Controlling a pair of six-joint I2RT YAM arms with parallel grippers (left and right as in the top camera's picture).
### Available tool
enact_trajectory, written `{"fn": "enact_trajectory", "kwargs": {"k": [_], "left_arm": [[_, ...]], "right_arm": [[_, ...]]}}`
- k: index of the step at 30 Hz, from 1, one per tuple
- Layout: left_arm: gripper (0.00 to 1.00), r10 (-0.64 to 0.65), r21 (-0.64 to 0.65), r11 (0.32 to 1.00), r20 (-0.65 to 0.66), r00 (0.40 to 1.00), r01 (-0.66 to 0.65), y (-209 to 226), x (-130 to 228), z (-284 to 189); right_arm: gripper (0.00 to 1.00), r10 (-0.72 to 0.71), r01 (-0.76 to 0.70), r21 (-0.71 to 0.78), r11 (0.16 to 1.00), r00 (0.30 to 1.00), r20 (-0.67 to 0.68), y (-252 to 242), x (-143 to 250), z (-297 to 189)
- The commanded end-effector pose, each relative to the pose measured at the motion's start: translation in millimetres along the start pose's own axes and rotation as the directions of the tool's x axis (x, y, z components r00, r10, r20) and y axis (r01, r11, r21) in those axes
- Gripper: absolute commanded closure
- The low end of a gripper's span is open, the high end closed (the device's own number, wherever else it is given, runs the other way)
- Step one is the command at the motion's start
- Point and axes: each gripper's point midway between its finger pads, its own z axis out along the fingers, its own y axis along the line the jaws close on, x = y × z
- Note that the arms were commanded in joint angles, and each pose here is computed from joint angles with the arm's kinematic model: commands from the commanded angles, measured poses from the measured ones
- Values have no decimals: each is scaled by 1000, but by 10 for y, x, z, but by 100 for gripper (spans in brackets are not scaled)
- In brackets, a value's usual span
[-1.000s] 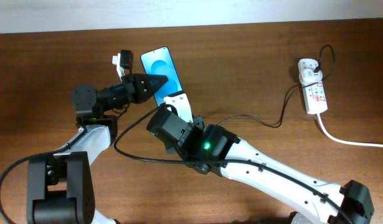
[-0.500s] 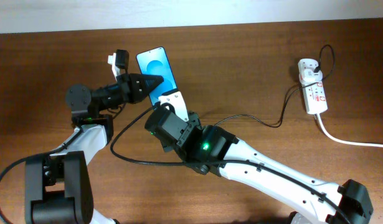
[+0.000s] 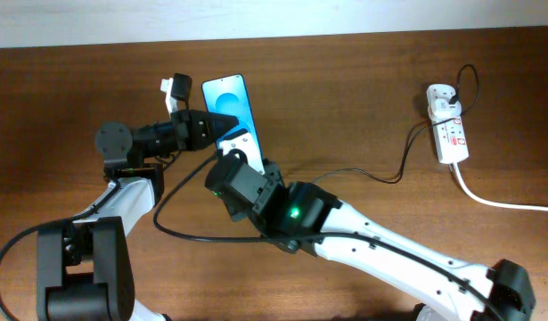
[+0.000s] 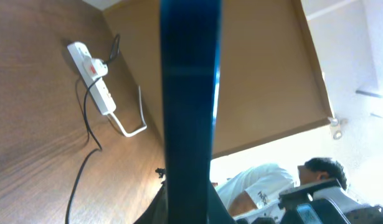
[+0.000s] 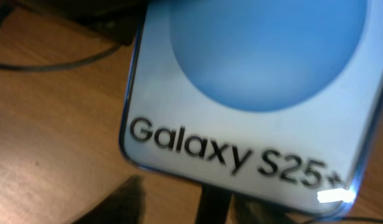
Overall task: Plug charger to phone and switch on socket
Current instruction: 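Release the plug and lower the phone onto the table with the left gripper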
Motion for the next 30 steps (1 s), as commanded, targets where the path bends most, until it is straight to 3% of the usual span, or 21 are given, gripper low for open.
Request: {"fn": "enact_trajectory", "kwargs": {"k": [1,7,13,18,22,25,30], "left_arm": [[100,45,13,999,-80,996,-44,-49,151,27],[100,40,15,999,32,999,-40,-61,-26,123],[100,-13,-64,998,101,995,20,229,-68,606],[100,-4,-374,927,88,996,36,657,-91,1042],[100,102,-515,848,-79,992,-128,455,-51,1278],[100,122,-640,742,-162,979,-198,537,1,1127],[100,59,-670,705,-272,961,-233,914,244,1037]], "right_arm": [[31,48,-47,-5,999,991,123,-183,-390,-572],[0,31,-32,16,999,996,85,-516,-169,-1148],[1,86,-82,-32,996,975,203,-903,-95,-1976],[1,124,-121,-28,992,947,295,-1224,1,-2429],[1,113,-126,24,992,949,296,-1384,104,-2503],[1,107,-129,57,990,948,299,-1433,102,-2493],[1,94,-125,90,988,953,287,-1429,76,-2414]]}}
